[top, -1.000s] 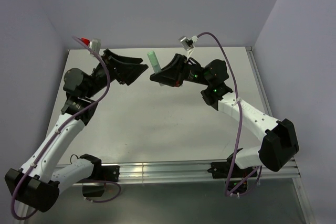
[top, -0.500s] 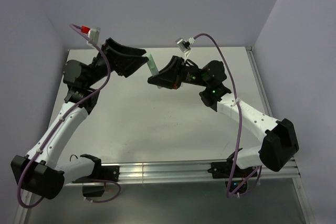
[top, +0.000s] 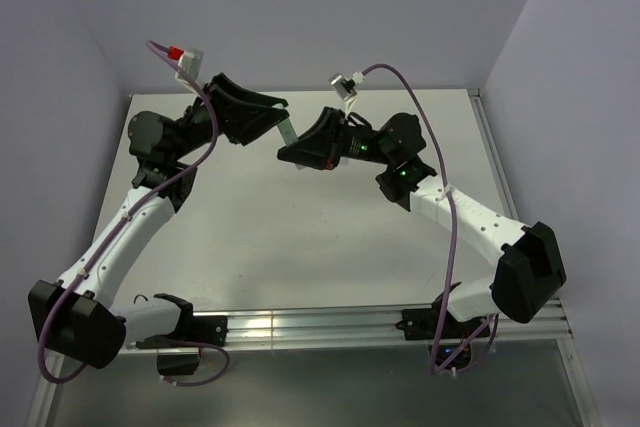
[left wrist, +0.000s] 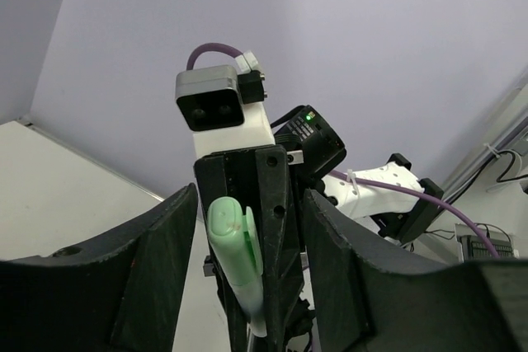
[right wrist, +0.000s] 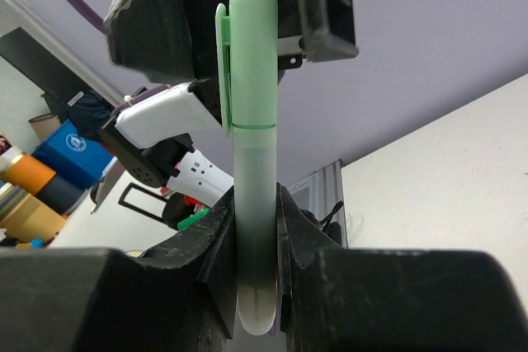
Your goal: Insert the pens into the pen caps
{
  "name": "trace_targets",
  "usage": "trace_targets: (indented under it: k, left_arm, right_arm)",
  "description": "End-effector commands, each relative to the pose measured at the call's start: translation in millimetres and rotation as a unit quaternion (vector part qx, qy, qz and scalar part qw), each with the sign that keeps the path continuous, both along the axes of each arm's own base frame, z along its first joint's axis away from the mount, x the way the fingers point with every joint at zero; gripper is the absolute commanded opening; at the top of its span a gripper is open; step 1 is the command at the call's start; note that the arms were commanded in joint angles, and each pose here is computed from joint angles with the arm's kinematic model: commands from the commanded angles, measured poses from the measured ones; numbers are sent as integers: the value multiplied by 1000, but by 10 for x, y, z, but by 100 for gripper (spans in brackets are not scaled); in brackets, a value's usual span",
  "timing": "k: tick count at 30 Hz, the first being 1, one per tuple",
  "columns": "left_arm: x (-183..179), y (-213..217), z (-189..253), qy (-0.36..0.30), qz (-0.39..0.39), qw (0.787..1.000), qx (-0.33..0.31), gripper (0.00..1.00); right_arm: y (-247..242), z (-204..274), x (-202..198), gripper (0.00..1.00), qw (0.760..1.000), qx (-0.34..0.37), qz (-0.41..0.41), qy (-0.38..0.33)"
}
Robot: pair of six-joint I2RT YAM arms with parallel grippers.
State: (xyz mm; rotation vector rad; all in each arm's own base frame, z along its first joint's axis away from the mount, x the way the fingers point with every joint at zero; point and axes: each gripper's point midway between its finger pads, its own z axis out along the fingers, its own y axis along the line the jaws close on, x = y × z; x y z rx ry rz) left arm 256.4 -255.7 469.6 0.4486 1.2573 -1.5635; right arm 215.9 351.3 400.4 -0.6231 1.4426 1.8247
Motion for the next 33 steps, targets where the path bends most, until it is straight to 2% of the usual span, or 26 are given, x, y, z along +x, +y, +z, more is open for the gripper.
trace_targets:
  k: [1,5,8,11,12,15,33]
  left_arm:
    - [-172,-36,146,-32,-22,999,-3,58]
    - [-192,-79,84,-27,-26,999,3,52]
    - [-218,-76,76,-26,-27,999,1,43]
    - [-225,-82,86,-26,-26,999,2,28]
    - [-222,-87,83,-23,-25,999,3,16]
    - [-238,-98,89,-24,-28,999,5,0]
    - [-576,-343,-253,-7,-84,996,28,0]
  right_arm:
    - [3,246,-21,0,999,23,-5,-38]
    - [4,239,-8,0,999,18,-9,-38]
    - [7,229,-4,0,999,18,-9,-38]
    - [16,211,8,0,999,15,-9,-35]
    - [14,214,6,0,999,15,-10,-36]
    - [13,209,13,0,999,12,-13,-38]
    - [-45,313,150,0,998,0,-39,-52]
